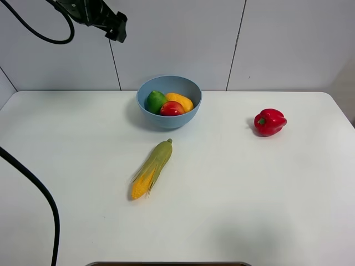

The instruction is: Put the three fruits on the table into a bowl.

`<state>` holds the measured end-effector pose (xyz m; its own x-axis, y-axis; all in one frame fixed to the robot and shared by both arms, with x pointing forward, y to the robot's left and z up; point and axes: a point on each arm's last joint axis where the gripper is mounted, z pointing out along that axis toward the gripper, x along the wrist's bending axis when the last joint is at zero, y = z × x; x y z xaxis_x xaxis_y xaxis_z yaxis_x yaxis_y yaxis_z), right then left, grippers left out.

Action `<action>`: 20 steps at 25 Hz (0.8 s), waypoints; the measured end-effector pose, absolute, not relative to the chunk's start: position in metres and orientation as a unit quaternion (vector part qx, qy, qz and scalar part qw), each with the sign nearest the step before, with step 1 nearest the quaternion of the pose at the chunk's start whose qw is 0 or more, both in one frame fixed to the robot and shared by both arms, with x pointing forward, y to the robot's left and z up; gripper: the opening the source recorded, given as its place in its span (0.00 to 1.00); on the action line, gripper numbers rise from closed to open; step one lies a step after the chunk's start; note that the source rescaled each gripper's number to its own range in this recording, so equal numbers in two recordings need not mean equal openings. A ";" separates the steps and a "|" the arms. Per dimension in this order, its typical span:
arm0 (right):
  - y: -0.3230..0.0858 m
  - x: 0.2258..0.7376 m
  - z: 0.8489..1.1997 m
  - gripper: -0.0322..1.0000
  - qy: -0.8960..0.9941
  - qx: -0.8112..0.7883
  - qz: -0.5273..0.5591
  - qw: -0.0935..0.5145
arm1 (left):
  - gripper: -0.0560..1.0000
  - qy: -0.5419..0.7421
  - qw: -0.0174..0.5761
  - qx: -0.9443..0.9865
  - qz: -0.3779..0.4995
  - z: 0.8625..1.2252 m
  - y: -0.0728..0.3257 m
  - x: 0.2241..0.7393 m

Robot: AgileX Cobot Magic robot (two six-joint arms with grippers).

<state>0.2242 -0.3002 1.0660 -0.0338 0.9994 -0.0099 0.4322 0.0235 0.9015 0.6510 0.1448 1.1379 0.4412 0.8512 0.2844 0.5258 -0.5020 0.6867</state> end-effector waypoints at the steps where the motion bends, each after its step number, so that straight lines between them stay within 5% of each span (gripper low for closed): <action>1: -0.300 0.224 1.066 1.00 0.610 0.586 0.380 0.373 | 0.98 0.430 0.258 0.806 0.314 1.144 0.150 0.648; 20: -0.300 0.224 1.066 1.00 0.610 0.586 0.380 0.373 | 0.99 0.471 0.259 0.756 0.372 1.254 0.224 0.551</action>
